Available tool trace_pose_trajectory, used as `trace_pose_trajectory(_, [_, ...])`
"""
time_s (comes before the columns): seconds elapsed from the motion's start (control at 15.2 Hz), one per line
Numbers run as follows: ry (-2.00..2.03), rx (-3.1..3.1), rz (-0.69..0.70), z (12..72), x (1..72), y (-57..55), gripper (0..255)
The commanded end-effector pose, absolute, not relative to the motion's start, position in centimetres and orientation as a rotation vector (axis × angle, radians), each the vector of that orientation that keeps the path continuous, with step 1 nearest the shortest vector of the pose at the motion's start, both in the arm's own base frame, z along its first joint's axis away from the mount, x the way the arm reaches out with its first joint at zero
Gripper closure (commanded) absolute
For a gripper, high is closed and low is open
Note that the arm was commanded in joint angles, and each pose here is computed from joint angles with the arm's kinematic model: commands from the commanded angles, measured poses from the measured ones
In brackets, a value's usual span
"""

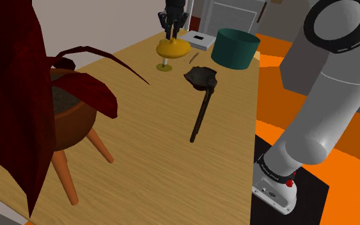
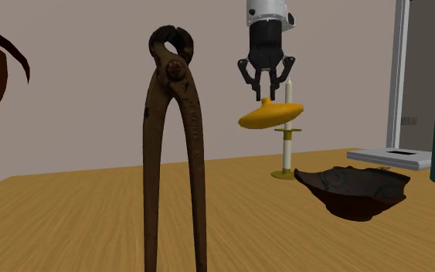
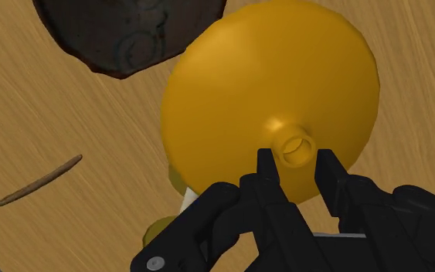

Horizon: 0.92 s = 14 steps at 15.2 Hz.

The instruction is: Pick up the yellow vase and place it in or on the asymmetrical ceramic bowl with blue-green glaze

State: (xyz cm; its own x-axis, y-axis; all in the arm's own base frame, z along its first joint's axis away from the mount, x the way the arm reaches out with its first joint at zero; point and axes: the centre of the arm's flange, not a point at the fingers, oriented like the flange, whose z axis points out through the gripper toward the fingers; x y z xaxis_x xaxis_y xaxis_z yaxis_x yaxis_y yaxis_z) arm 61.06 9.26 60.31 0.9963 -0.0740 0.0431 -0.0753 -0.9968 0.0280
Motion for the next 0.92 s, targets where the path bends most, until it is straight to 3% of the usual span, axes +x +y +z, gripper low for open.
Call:
trace_pose_trajectory(0.0, [-0.115,3.11,0.066,60.7,59.4,7.0,255])
trace_pose_trajectory(0.86, [-0.115,3.11,0.066,61.8,50.8,-4.4,255])
